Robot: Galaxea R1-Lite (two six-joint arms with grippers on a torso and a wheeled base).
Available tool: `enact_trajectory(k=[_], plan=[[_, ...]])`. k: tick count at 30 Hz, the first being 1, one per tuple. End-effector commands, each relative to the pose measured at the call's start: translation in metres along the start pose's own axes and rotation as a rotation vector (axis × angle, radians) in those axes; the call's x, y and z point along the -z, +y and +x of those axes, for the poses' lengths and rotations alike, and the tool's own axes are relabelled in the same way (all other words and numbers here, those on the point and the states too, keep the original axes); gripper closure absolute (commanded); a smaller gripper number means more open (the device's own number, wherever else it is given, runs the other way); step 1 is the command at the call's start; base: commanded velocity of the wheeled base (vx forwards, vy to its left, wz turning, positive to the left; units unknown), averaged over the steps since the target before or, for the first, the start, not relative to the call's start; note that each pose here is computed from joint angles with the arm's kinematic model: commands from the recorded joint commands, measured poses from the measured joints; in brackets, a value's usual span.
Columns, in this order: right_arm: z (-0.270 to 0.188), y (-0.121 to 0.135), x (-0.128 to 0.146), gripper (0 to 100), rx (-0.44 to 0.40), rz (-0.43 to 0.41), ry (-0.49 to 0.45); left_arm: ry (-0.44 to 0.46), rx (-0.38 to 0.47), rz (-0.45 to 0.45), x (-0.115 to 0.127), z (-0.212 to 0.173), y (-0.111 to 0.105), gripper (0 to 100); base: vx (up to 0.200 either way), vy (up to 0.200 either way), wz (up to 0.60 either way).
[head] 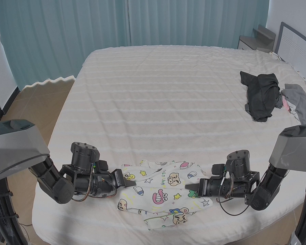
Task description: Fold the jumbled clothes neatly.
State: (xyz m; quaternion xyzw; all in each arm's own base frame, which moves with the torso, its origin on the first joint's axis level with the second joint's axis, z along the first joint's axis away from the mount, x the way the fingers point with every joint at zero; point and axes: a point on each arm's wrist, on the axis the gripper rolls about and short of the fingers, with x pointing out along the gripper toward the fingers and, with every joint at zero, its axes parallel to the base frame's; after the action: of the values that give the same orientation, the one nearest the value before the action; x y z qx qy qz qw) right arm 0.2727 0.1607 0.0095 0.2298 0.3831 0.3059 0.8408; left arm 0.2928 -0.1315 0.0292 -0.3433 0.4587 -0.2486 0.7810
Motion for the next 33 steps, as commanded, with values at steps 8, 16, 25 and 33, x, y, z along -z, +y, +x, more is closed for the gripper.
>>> enact_trajectory(k=[8, 16, 25, 33], plan=[[0.001, 0.002, 0.000, 100, -0.006, -0.004, 0.001, -0.012, -0.029, -0.013, -0.008, -0.006, -0.007, 100, 0.000, 0.050, 0.00], [0.001, 0.002, 0.001, 100, -0.007, -0.005, 0.002, -0.013, -0.040, -0.018, -0.006, -0.010, -0.005, 100, 0.000, 0.200, 0.00], [0.004, 0.008, 0.001, 100, -0.022, -0.017, 0.006, -0.031, -0.069, -0.044, -0.003, -0.022, 0.004, 100, 0.000, 0.200, 0.00], [0.008, 0.015, 0.006, 100, -0.040, -0.034, 0.022, -0.021, -0.100, -0.073, 0.003, -0.027, 0.015, 100, 0.000, 0.200, 0.00]])
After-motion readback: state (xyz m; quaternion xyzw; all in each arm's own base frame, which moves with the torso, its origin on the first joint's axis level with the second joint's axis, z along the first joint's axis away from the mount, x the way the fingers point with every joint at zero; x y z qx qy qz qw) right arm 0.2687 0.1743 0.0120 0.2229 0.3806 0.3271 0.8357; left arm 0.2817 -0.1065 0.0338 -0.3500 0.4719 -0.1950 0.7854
